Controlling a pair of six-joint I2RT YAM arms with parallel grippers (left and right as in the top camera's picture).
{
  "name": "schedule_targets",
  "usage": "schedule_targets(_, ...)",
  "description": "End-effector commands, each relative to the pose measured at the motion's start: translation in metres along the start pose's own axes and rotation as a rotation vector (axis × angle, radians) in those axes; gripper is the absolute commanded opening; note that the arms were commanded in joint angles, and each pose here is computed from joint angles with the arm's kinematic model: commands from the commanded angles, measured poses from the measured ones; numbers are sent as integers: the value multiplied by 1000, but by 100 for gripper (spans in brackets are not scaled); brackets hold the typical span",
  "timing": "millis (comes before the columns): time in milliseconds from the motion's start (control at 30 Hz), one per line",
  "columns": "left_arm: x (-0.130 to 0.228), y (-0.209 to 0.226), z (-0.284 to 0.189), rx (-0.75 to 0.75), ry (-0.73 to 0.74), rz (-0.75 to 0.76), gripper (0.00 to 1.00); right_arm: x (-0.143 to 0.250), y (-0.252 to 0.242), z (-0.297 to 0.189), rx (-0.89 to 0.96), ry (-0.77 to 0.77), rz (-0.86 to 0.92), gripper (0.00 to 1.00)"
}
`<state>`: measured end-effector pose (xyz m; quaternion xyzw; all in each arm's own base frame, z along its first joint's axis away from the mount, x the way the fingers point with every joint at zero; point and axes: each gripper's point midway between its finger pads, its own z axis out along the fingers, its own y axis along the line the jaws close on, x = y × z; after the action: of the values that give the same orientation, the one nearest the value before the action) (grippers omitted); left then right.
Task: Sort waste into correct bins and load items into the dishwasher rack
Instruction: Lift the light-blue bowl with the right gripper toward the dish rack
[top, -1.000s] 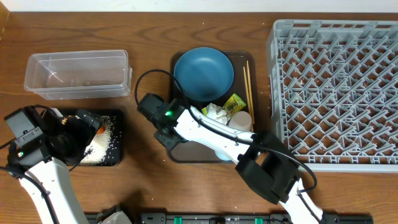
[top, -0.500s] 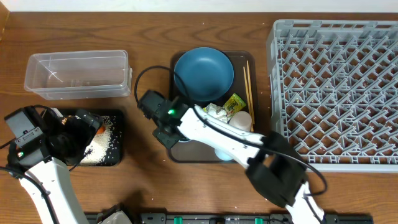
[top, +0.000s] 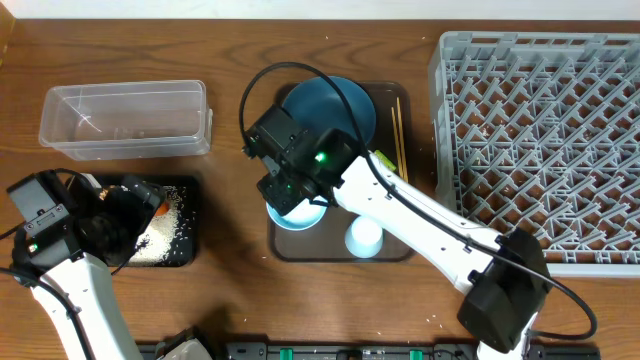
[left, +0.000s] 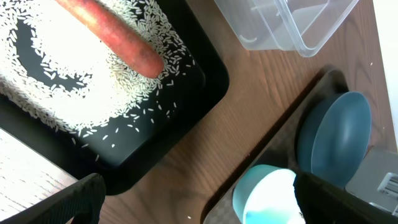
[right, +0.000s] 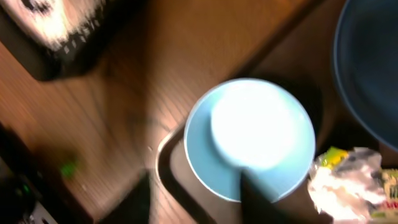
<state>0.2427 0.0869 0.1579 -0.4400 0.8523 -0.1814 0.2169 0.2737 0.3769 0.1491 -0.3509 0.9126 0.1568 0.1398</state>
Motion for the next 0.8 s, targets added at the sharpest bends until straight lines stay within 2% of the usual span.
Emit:
schedule_targets(0, 0, 0, 0, 6, 3, 17, 98, 11, 6, 13, -7, 56, -10, 55)
schedule_targets(133, 0, 0, 0, 6, 3, 17, 98, 34, 16, 44, 2, 163, -74, 56)
schedule_targets(367, 0, 0, 0, 6, 3, 17, 98, 72, 26, 101, 46, 312, -170, 37)
schedule_targets(567, 0, 0, 0, 6, 3, 17, 98, 86, 10, 121, 167, 364, -207, 35)
schedule_targets(767, -1, 0, 0, 6, 3, 18, 98, 86, 4, 123, 195, 363, -210, 8)
